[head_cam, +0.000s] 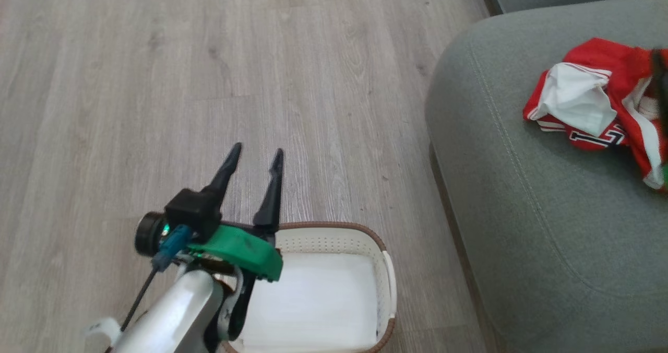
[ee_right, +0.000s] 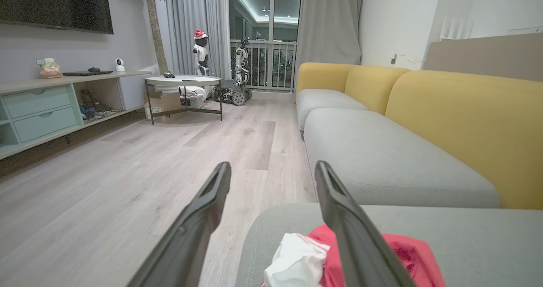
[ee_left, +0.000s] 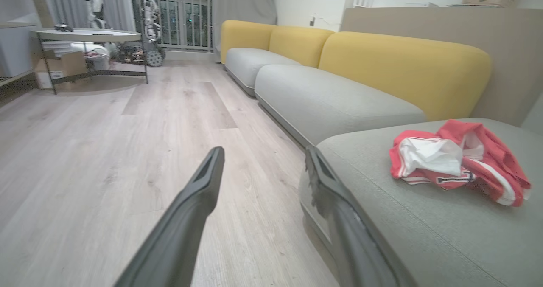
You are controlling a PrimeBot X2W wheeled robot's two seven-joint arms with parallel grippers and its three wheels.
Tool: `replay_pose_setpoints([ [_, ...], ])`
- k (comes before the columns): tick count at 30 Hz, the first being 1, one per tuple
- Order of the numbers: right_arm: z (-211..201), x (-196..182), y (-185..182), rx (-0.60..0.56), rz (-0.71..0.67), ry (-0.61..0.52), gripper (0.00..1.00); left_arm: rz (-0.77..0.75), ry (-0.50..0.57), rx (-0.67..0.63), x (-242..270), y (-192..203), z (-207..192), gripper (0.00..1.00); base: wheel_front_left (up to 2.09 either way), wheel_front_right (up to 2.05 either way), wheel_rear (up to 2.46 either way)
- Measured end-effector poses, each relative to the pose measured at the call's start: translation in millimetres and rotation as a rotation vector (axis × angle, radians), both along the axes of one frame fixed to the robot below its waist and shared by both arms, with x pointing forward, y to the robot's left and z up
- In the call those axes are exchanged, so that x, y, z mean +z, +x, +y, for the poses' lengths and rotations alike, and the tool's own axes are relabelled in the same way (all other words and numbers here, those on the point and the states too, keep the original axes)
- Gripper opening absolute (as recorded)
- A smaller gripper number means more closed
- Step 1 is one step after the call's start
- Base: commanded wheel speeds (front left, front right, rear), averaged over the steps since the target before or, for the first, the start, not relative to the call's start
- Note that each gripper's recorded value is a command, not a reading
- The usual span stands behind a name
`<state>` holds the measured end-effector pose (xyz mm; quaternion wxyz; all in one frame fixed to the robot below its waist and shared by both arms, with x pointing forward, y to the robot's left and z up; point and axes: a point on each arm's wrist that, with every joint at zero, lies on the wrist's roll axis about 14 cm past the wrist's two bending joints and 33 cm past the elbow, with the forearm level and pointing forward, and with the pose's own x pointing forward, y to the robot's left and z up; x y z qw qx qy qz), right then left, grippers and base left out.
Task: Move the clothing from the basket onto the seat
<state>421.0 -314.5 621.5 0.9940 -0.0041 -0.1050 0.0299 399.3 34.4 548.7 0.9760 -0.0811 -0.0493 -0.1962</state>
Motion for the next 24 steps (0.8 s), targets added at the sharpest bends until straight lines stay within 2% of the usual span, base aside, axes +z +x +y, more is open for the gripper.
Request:
replay_pose_setpoints([
  [9,50.8,-30.1,-35.5,0.034,-0.044,0.089,1.0,0.035,-0.016,0.157,-13.5,-15.0,50.7,1.0,0.0,0.0,0.0],
  [16,78.5,-63.0,-52.0,0.058,0.021,0.164,1.0,0.047,-0.04,0.273,-19.7,-23.4,82.7,1.0,0.0,0.0,0.0],
  [24,93.6,-68.4,-52.5,0.079,0.029,0.157,1.0,0.029,-0.046,0.296,-20.8,-25.5,97.5,1.0,0.0,0.0,0.0],
])
